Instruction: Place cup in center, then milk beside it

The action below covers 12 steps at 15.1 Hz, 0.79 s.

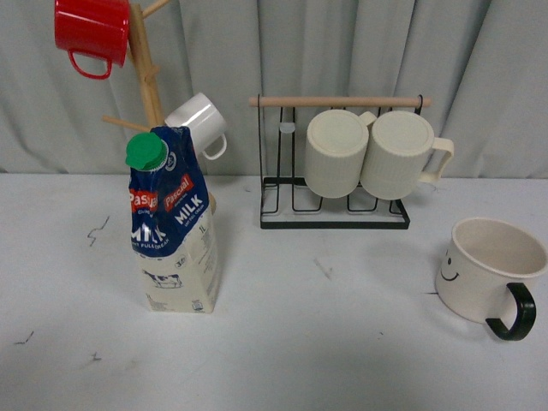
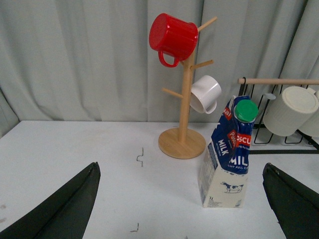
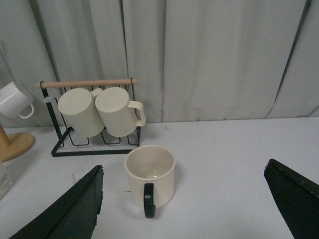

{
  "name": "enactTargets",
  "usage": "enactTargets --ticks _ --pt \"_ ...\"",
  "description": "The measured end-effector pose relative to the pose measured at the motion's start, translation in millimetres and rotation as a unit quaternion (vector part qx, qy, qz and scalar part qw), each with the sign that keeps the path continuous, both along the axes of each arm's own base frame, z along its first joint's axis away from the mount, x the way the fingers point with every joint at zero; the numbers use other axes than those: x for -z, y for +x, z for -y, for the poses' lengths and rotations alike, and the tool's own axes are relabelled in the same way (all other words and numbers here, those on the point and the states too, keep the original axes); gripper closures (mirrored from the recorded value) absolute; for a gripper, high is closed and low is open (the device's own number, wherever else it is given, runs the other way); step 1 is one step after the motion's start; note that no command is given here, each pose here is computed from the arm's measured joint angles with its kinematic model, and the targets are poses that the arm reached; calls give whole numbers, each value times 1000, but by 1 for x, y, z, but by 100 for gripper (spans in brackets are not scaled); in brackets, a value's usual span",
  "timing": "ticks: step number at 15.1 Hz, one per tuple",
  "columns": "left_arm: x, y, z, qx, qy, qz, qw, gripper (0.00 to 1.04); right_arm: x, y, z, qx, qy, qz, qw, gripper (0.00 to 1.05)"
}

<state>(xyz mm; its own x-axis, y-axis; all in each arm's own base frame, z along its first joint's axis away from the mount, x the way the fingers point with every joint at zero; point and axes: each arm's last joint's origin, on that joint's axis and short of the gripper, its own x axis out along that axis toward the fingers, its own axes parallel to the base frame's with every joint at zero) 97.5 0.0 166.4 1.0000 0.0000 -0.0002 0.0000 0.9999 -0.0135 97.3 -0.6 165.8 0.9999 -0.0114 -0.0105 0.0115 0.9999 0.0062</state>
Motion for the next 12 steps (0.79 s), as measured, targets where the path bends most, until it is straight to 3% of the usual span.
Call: enactTargets --ticks 2,3,6,10,12 --pt "0 0 0 0 0 1 1000 7 -5 12 8 99 46 -156 982 6" --pt "0 0 0 0 0 0 1000 7 -14 22 16 122 66 -160 977 6" --pt "0 0 0 0 0 0 1000 7 -36 73 30 92 75 -195 974 6" --pt "0 0 0 0 0 0 1000 7 -24 175 49 64 91 -296 949 6" --pt "0 0 0 0 0 0 1000 7 -5 210 49 53 100 -365 924 6"
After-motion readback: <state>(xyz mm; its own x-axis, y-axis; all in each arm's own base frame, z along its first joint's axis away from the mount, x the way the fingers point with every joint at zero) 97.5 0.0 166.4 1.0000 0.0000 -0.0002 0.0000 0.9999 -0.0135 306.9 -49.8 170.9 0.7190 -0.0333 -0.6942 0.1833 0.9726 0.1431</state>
